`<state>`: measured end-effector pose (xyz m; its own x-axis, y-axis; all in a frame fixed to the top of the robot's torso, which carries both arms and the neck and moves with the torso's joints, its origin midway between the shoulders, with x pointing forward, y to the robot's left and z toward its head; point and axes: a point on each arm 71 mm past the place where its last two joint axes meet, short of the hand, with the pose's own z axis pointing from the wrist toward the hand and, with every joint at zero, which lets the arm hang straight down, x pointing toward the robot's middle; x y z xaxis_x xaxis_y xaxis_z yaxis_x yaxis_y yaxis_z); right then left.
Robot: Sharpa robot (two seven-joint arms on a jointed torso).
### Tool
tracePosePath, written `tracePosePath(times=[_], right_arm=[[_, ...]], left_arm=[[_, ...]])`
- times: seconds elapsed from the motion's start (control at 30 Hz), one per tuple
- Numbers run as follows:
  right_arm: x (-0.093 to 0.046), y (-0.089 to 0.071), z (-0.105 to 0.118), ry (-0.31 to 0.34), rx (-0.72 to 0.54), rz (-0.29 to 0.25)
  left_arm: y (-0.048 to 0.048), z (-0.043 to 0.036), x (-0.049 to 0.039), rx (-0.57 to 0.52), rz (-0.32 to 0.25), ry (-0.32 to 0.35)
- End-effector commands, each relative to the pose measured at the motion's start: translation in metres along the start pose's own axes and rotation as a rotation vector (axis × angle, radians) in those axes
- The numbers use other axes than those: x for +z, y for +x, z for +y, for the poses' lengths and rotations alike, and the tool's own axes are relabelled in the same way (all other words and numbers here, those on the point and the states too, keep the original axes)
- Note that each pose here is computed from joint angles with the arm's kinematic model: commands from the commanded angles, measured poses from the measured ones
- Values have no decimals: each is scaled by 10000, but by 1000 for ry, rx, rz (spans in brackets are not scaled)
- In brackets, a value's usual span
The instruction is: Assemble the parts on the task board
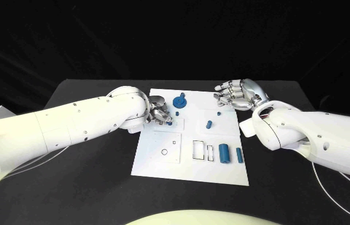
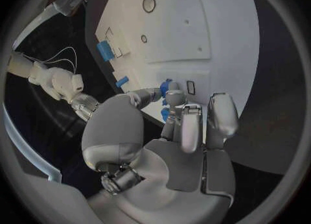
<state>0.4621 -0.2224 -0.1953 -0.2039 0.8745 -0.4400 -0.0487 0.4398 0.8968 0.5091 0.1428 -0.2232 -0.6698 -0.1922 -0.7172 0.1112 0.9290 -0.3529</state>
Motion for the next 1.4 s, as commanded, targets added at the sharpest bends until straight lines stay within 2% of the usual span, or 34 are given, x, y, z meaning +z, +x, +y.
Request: tracePosePath(times=[0.03,0.9,1.4], right_arm=[[-1,13,13,-15,-3,16],[-2,20,16,-14,-2,21],[-2,22,14,-12,-1,23]], left_arm=[[54,-21,4,53,44,-7],[67,-91,51,73,60,-35],[49,-60,81,55,77,-64]])
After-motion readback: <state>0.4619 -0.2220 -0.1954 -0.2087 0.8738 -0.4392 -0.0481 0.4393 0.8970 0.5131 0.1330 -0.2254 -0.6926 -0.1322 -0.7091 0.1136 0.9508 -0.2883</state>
